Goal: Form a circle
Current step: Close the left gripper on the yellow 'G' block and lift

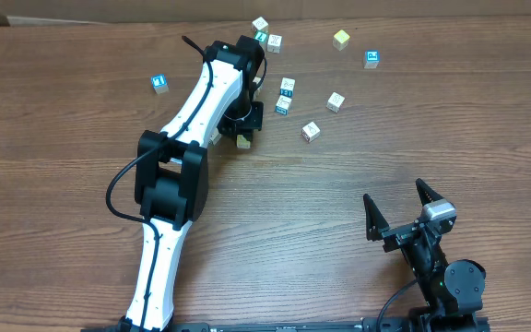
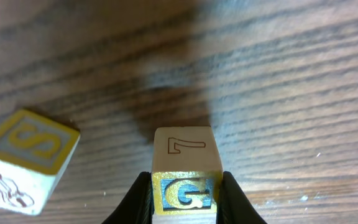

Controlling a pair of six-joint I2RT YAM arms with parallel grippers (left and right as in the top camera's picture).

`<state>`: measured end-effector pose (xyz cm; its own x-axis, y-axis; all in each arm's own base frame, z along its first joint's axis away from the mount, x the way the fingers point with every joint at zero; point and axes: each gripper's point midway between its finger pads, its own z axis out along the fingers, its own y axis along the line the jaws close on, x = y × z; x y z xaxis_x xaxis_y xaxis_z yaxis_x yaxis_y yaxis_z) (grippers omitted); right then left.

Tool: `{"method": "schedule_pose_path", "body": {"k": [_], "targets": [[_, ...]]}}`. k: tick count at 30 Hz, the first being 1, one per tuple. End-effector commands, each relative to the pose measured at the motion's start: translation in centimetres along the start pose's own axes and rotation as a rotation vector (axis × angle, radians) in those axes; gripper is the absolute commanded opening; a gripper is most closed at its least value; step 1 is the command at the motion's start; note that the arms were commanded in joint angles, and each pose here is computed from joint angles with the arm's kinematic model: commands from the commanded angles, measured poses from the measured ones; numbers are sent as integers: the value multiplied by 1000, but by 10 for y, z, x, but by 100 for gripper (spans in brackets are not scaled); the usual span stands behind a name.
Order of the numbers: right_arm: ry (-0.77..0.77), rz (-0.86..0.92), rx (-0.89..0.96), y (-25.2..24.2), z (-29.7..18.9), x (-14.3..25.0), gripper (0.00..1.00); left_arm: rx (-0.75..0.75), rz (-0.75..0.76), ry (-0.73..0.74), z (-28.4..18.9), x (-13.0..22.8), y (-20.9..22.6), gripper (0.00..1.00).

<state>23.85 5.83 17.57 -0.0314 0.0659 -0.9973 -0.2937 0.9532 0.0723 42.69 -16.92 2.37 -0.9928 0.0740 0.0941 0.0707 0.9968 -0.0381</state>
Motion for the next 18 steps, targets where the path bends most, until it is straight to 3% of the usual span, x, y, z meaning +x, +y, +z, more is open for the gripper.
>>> {"method": "schedule_pose_path", "body": {"k": [1,10,18], "targets": [[-5,-3,-4,1,0,2,100,-13,-9,19,2,4,2,13],[-5,-3,-4,1,0,2,100,-2,-37,7,-35,18,3,14],[-5,-3,-4,1,0,2,100,-16,-72,96,-64,57,4,16]]}}
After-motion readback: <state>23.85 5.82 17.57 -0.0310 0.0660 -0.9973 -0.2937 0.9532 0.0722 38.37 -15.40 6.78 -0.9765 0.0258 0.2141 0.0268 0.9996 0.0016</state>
